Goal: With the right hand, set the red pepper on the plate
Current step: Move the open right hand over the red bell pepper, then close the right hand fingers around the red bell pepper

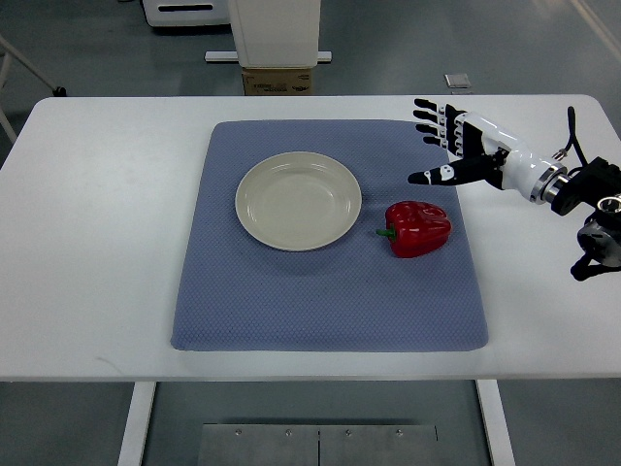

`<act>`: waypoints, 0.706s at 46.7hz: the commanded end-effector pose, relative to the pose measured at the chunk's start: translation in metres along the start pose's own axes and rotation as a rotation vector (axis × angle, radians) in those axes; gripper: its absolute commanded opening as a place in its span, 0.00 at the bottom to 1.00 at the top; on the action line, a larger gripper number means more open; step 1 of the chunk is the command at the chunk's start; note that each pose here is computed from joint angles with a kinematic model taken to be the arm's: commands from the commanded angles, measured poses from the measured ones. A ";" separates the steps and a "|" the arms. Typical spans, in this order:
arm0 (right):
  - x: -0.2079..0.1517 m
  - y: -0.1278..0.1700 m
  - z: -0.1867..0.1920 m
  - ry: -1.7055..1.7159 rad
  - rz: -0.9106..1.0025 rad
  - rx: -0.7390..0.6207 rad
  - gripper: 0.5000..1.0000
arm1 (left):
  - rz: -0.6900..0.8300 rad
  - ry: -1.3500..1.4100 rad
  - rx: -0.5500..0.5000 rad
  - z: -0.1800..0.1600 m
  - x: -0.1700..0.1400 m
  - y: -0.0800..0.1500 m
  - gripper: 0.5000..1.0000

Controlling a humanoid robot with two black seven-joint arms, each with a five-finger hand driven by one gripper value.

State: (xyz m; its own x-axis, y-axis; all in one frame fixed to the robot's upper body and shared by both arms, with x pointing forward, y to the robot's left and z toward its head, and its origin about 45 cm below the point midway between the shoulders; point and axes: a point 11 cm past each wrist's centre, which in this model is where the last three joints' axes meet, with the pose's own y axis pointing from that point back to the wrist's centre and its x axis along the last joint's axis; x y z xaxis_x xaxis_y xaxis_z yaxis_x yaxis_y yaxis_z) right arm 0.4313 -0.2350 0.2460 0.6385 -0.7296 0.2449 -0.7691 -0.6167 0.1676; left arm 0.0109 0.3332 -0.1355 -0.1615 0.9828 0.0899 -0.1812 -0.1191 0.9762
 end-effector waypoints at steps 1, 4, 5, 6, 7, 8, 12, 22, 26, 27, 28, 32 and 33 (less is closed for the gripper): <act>-0.005 0.002 0.001 0.071 -0.037 -0.010 0.99 | 0.000 0.000 0.000 0.000 0.000 0.000 1.00; -0.008 0.004 0.005 0.101 -0.056 -0.025 0.99 | 0.000 0.000 0.000 0.000 0.000 0.000 1.00; -0.009 0.004 0.006 0.110 -0.062 -0.028 0.99 | 0.000 0.000 0.000 0.000 0.000 0.000 1.00; -0.010 0.005 0.007 0.119 -0.068 -0.032 0.99 | 0.000 0.000 0.000 0.000 0.000 0.000 1.00; -0.011 0.005 0.009 0.131 -0.075 -0.037 0.99 | 0.000 0.000 0.000 0.000 0.000 0.000 1.00; -0.012 0.006 0.009 0.145 -0.080 -0.040 0.99 | 0.000 0.000 0.000 0.000 0.000 0.000 1.00; -0.014 0.007 0.013 0.196 -0.104 -0.060 0.99 | 0.000 0.000 0.000 0.000 0.000 0.000 1.00; -0.017 0.008 0.016 0.279 -0.152 -0.089 0.99 | 0.000 0.000 0.000 0.000 0.000 0.000 1.00; -0.016 0.010 0.019 0.306 -0.160 -0.103 0.99 | 0.000 0.000 0.000 0.000 0.000 0.000 1.00; -0.017 0.010 0.019 0.311 -0.163 -0.105 0.99 | 0.000 0.000 0.000 0.000 0.000 0.000 1.00; -0.017 0.010 0.020 0.315 -0.165 -0.107 0.99 | 0.000 0.000 0.000 0.000 0.000 0.000 1.00; -0.018 0.010 0.023 0.326 -0.171 -0.114 0.97 | 0.000 0.000 0.000 0.000 0.000 0.000 1.00; -0.018 0.011 0.023 0.332 -0.174 -0.117 0.97 | 0.000 0.000 0.000 0.000 0.000 0.000 1.00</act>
State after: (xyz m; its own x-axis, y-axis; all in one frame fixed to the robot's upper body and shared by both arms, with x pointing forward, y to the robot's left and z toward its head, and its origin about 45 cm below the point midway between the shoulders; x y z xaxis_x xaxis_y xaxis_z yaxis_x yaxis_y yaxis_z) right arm 0.4134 -0.2352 0.2237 0.7265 -0.4827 0.4892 -0.6658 -0.6705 0.3273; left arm 0.0109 0.3332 -0.1355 -0.1615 0.9828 0.0899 -0.1816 -0.1191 0.9761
